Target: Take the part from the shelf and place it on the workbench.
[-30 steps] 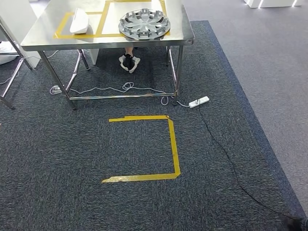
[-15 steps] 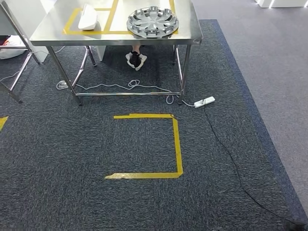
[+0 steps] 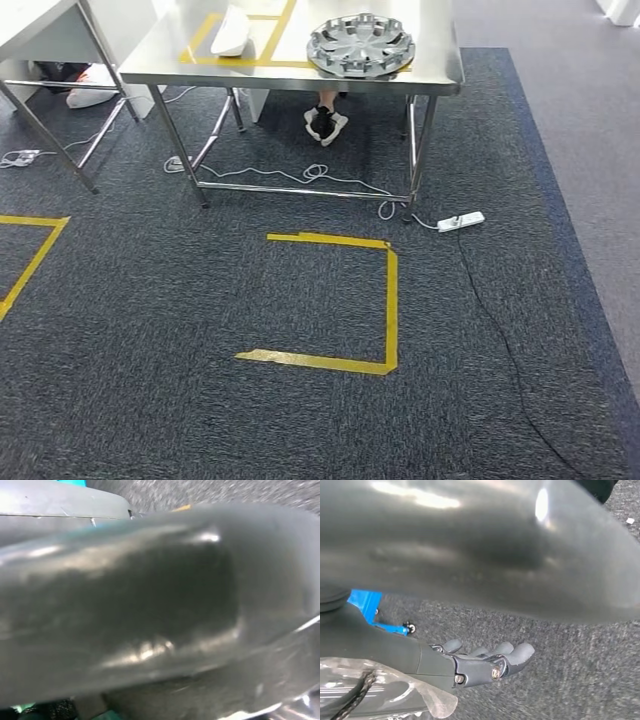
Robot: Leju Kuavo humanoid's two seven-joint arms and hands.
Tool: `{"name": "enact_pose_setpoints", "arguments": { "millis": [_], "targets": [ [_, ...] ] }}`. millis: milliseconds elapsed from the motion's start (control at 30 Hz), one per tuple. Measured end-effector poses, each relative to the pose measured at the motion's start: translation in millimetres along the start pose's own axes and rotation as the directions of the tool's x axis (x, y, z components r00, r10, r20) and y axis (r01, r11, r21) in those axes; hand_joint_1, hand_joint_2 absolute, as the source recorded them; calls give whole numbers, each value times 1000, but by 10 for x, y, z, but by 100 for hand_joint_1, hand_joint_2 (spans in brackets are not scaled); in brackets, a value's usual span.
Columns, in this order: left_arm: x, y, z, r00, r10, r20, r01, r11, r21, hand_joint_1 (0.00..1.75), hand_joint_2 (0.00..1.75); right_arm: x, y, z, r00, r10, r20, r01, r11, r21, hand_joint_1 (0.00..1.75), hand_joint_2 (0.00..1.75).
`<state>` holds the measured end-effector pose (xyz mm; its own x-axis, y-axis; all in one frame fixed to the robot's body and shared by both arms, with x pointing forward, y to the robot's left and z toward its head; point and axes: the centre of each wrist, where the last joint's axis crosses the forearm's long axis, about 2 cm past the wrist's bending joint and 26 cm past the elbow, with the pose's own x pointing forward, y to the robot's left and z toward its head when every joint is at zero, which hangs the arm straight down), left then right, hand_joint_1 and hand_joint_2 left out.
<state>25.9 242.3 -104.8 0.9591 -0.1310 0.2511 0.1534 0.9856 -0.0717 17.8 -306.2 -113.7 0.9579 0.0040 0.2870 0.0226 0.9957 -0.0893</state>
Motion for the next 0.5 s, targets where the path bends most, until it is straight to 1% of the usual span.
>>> {"name": "enact_pose_setpoints", "arguments": {
  "millis": [300,433,500],
  "targets": [
    [16,18,-13,1000,1,-1,-1,1000,4,0,0,74,1,-16,1000,2,14,-2,1000,4,0,0],
    [67,13,-29,1000,6,6,-6,1000,2,0,0,35,-1,-8,1000,10,6,-10,1000,5,0,0],
    [55,4,-31,1000,6,2,-6,1000,2,0,0,14,-5,-4,1000,18,2,-18,1000,-1,0,0]
  ]
}}
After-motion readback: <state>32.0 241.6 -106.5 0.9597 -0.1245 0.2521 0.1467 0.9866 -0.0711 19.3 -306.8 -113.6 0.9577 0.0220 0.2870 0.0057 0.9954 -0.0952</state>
